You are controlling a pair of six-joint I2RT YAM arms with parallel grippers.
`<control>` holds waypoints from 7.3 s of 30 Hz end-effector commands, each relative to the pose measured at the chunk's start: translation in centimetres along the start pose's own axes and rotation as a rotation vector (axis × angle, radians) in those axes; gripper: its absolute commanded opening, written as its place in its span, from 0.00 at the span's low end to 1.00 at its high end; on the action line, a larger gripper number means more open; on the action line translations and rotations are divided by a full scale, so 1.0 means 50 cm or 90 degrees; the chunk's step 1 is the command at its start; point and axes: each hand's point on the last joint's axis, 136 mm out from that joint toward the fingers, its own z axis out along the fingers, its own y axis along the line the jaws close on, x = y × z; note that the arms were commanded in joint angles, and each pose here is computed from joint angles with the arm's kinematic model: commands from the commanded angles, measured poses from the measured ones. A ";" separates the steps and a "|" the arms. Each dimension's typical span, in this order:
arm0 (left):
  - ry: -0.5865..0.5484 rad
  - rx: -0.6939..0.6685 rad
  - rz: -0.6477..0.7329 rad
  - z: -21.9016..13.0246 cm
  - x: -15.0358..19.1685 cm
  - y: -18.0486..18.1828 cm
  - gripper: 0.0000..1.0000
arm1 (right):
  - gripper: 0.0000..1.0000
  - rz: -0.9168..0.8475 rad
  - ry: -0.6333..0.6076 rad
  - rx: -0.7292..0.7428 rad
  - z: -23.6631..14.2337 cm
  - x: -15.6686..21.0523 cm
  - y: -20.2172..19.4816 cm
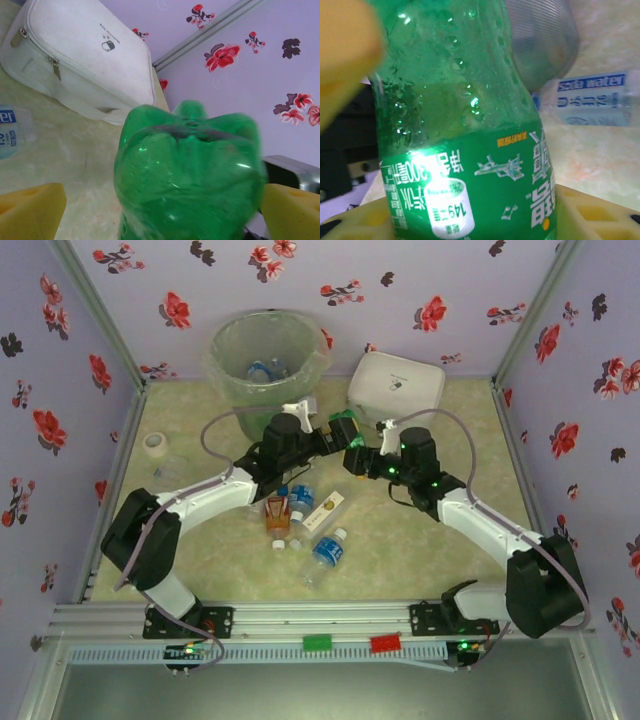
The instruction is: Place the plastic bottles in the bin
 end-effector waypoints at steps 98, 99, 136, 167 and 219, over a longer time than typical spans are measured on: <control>-0.158 -0.209 0.066 -0.319 -0.039 0.208 1.00 | 0.94 0.359 0.082 0.333 0.061 0.239 -0.117; -0.146 -0.212 0.061 -0.317 -0.024 0.214 1.00 | 0.93 0.363 0.082 0.329 0.068 0.241 -0.114; -0.173 -0.271 0.112 -0.335 -0.033 0.245 1.00 | 0.61 0.426 0.027 0.412 0.156 0.276 -0.176; 0.233 -0.044 0.116 -0.144 0.140 0.115 1.00 | 0.40 0.248 -0.041 0.252 0.054 0.052 -0.132; 0.091 -0.022 0.230 -0.071 -0.131 -0.057 0.28 | 1.00 0.186 -0.178 0.195 -0.117 -0.151 -0.098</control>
